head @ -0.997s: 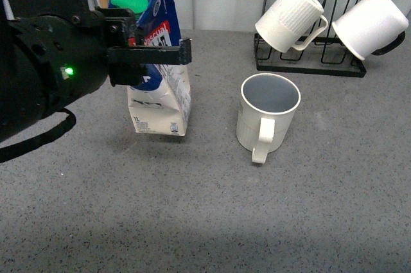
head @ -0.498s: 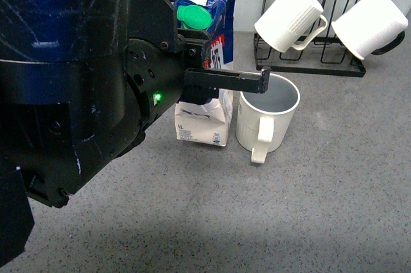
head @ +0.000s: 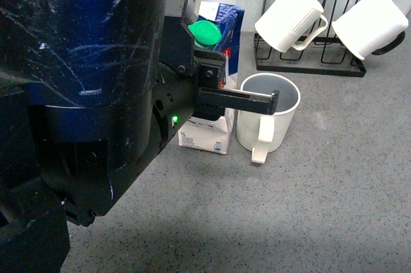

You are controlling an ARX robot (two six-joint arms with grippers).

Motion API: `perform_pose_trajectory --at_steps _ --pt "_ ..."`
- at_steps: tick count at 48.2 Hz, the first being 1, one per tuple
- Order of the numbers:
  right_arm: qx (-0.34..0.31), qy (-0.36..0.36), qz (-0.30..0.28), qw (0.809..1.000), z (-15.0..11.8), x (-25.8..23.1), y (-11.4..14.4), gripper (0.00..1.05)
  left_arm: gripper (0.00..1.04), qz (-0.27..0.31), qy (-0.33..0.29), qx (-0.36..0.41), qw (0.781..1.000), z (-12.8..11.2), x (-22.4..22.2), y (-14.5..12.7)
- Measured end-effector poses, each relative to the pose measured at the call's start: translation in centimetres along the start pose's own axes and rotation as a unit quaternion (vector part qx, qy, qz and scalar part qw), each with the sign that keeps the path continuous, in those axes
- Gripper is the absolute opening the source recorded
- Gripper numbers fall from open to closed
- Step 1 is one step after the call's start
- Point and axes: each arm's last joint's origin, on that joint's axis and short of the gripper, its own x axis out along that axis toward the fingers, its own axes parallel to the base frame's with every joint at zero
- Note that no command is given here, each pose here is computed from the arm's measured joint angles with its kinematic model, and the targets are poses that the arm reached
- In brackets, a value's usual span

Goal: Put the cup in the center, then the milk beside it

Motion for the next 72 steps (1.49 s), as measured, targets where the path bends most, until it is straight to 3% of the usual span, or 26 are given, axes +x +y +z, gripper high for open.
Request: perform_pose_trajectory --at_steps 13,20,26,38,56,72 --pt "0.000 0.000 0.000 1.000 0.0 0.0 0.0 0.96 0.51 -0.009 0.001 0.003 1.000 -0.1 -0.2 -0.4" --pt "0.000 0.000 0.000 1.000 0.0 0.0 0.0 0.96 0.82 -0.009 0.002 0.003 1.000 -0.1 -0.5 -0.3" --pt "0.000 0.000 0.000 1.000 0.0 0.0 0.0 0.96 0.99 -0.012 -0.007 -0.003 1.000 0.5 -0.9 -0.3" --pt "0.000 0.000 0.000 1.000 0.0 0.0 0.0 0.96 0.98 -0.022 -0.032 -0.011 0.999 2.2 -1.5 -0.4" --pt "0.000 0.000 0.000 1.000 0.0 0.0 0.0 0.96 0.98 0.029 -0.063 -0.040 0.997 5.0 -1.7 3.7" --pt "0.000 0.000 0.000 1.000 0.0 0.0 0.0 0.96 0.98 0.073 -0.051 -0.049 0.995 4.1 -3.5 7.8"
